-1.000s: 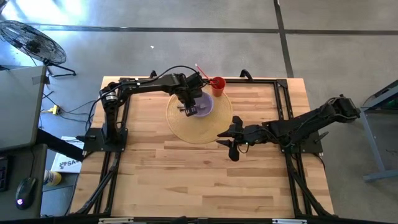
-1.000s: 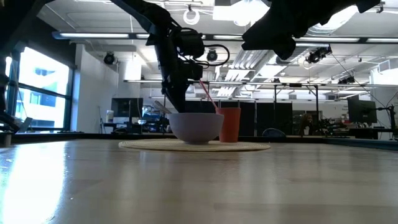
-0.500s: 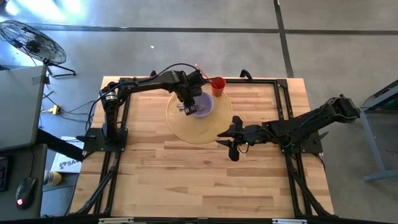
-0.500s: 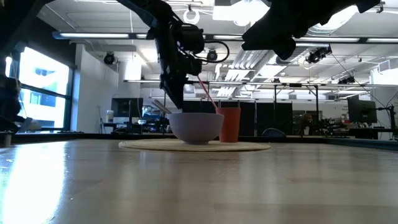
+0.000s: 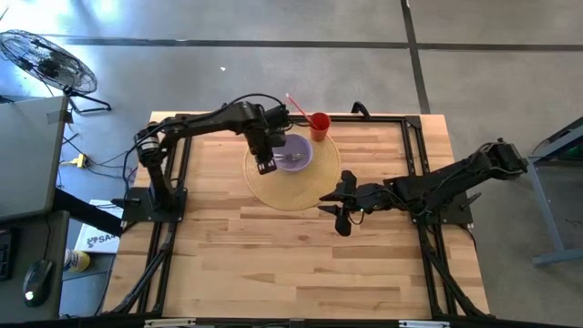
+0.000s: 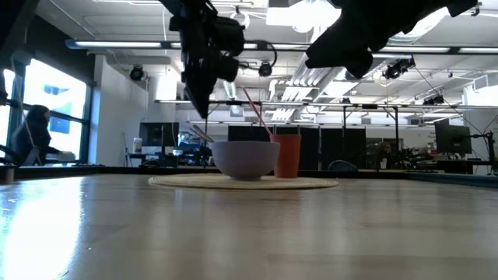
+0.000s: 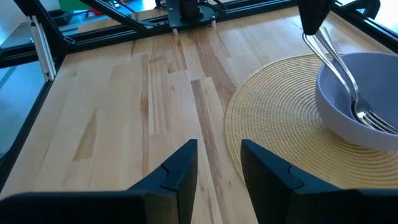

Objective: Pick & Place Utensil
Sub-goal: Return to Home Position

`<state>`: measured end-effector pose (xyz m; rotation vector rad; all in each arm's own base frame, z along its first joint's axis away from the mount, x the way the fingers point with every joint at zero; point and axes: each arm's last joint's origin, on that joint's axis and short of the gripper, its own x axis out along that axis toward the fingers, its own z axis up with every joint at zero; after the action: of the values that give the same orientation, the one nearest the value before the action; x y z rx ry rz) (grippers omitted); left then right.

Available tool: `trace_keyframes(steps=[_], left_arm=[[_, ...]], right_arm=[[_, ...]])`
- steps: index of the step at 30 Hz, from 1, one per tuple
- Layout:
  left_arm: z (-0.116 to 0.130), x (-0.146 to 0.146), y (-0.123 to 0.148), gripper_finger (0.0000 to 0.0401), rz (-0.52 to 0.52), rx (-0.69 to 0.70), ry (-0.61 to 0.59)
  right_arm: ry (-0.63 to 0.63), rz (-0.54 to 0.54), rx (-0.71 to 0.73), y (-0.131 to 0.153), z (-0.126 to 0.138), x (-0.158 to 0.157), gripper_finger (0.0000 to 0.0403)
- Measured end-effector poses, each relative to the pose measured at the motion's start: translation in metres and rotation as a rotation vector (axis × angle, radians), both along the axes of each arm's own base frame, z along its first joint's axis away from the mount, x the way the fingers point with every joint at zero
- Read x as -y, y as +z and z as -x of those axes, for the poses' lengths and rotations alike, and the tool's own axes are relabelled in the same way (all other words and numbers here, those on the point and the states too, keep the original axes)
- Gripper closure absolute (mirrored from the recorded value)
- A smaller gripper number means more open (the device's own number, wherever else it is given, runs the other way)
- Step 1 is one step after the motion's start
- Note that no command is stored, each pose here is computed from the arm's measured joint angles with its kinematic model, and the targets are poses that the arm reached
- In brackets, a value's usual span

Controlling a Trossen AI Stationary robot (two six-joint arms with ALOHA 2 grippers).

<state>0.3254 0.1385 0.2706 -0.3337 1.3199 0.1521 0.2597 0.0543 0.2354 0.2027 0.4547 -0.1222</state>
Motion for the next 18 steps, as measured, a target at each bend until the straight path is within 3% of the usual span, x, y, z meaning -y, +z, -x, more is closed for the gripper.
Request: trace_keyframes(steps=[9,18], left_arm=[[0.018,0.022,0.041,0.0400,-0.057,0.287,-0.072],[0.064,0.049,0.056,0.0400,-0.080,0.563,-0.144]], right_arm=[[-0.006,0.004,0.001,0.000,0.000,0.000,0.0286],[-0.006,0.006,-0.009,-0.001,0.000,0.000,0.0286]])
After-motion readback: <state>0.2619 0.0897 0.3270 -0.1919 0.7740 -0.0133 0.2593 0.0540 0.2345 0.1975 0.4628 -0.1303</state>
